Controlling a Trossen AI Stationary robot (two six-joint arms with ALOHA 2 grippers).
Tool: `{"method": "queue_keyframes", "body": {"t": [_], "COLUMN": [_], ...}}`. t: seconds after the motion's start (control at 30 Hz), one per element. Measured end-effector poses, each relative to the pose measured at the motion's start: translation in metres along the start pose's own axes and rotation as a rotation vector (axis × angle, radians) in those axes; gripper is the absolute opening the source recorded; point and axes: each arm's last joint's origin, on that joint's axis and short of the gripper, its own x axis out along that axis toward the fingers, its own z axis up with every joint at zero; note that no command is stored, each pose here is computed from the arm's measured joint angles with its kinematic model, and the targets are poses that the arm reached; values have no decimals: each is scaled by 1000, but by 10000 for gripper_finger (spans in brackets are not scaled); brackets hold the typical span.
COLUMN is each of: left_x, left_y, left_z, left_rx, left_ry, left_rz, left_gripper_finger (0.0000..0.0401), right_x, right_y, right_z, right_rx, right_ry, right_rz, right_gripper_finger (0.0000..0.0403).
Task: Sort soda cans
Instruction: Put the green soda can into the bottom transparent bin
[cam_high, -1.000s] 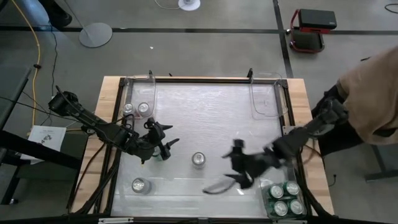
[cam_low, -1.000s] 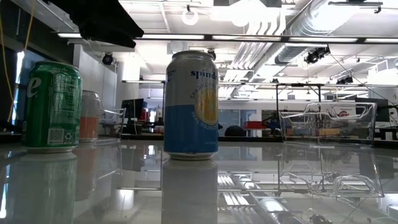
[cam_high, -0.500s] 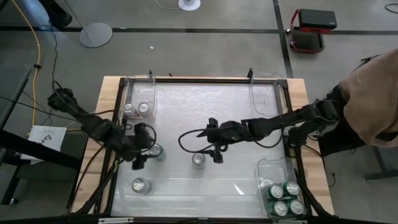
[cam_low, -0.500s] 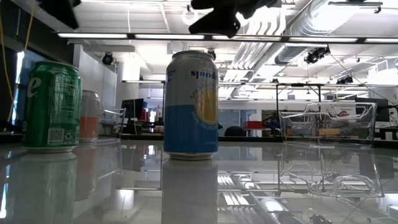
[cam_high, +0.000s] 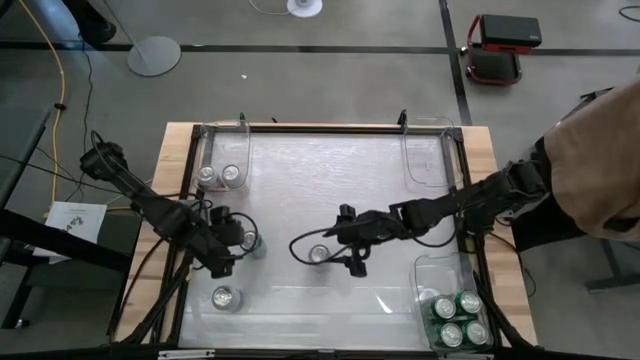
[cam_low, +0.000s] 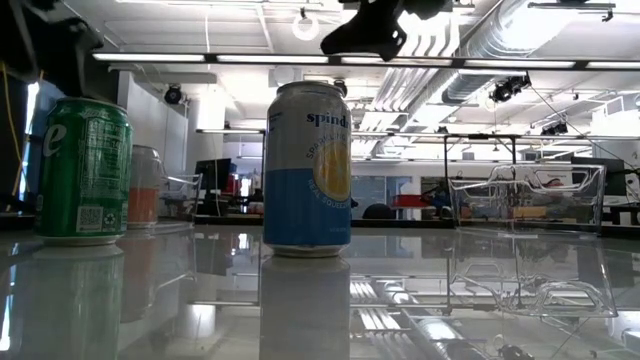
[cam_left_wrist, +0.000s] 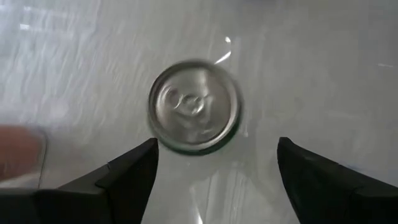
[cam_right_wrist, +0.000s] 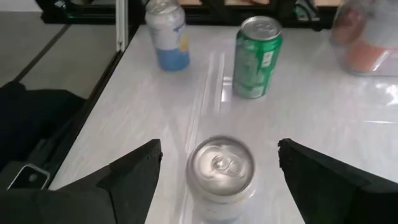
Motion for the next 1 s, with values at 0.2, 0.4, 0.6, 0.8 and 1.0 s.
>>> {"method": "queue_keyframes", "body": {"t": [0.2, 0.4, 0.6, 0.8, 1.0], "left_x": [14, 33, 44, 45, 45], "left_y": [9, 13, 18, 22, 24], "left_z": [-2, 1, 4, 6, 9], "left_rx": [-72, -68, -84, -66, -36], "left_ry": [38, -13, -48, -38, -33], "left_rz": [32, 14, 18, 15, -3], "left_gripper_finger": [329, 331, 330, 311, 284], "right_x": [-1, -2, -2, -19, -63], "right_y": [13, 18, 21, 32, 55], "right_z": [-2, -4, -6, -7, -5], "right_rx": [-12, -11, 26, 55, 61], "right_ry": [5, 21, 35, 78, 59], "right_rz": [29, 35, 39, 46, -54], "right_gripper_finger": [312, 312, 312, 312, 312]}}
